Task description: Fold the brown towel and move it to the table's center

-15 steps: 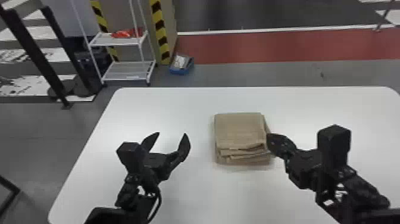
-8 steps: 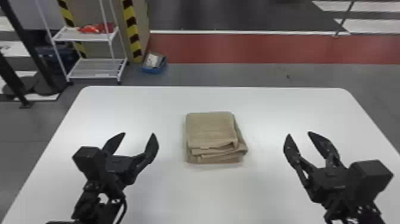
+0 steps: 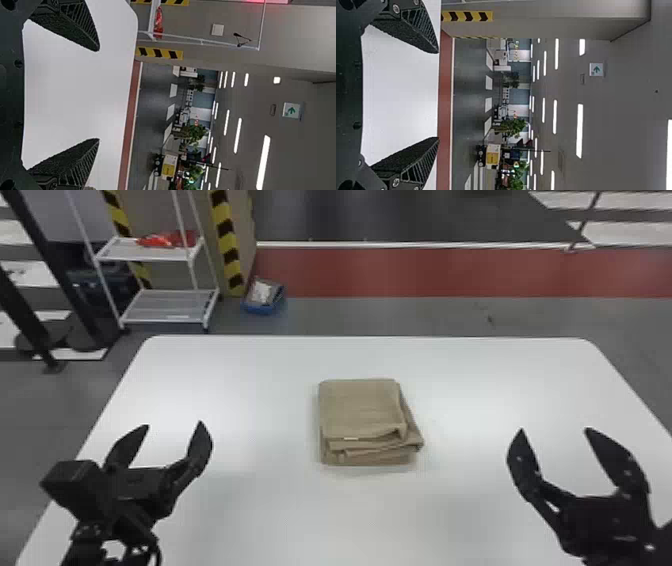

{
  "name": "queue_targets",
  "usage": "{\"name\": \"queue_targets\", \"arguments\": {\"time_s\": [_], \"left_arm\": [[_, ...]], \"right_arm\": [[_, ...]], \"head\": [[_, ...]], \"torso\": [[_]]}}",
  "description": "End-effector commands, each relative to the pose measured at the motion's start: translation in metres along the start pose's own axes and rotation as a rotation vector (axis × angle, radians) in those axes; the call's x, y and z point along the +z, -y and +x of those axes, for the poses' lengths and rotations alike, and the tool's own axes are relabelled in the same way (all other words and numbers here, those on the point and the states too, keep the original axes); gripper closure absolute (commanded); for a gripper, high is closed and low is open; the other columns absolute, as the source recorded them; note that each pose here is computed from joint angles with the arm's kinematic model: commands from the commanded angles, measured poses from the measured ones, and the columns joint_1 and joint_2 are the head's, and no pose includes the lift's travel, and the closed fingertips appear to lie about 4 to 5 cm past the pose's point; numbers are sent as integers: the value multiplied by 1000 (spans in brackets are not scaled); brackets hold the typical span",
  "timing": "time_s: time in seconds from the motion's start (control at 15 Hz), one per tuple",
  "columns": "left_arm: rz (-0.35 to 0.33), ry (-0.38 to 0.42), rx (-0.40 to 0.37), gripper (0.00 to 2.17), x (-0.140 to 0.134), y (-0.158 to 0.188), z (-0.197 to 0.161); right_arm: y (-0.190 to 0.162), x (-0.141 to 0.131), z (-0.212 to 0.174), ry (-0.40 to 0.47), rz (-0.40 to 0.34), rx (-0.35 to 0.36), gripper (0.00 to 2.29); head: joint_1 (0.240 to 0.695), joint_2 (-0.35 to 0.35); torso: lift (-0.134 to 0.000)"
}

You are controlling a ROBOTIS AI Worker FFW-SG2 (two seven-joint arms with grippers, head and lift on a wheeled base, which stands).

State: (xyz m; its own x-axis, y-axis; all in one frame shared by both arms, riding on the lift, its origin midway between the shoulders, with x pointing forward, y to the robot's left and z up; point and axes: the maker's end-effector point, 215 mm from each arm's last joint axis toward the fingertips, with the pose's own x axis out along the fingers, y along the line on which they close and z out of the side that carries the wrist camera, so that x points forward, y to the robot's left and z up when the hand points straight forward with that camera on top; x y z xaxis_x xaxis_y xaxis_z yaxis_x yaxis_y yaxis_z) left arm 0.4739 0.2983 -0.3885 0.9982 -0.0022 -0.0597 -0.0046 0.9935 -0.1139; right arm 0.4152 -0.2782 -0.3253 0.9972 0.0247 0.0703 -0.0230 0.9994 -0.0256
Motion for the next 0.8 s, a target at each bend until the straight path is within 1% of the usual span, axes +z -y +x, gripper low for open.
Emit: {"name": "queue_targets", "arguments": {"time_s": [0.0, 0.13, 0.27, 0.4, 0.6, 0.73], "left_arm": [[8, 2, 14, 60, 2, -10, -3], [16, 11, 17, 60, 7, -14, -2], [20, 11, 16, 60, 7, -15, -3], [18, 17, 13, 56, 8, -12, -3], [14, 46, -1, 60, 15, -3, -6], [9, 47, -7, 60, 14, 1, -7]], "right_arm": [[-3, -4, -4, -10, 4, 5, 110], [-5, -5, -7, -19, 5, 7, 113], [-6, -23, -5, -92, 15, 10, 113], [-11, -35, -5, -137, 32, 15, 113], [-22, -48, -5, -211, 54, 30, 113], [-24, -49, -5, -219, 59, 28, 113]], "head": [[695, 25], [695, 36], [695, 45], [695, 52], [695, 54], [695, 56]], "torso": [[-97], [-97], [-97], [-97], [-97], [-97]]}}
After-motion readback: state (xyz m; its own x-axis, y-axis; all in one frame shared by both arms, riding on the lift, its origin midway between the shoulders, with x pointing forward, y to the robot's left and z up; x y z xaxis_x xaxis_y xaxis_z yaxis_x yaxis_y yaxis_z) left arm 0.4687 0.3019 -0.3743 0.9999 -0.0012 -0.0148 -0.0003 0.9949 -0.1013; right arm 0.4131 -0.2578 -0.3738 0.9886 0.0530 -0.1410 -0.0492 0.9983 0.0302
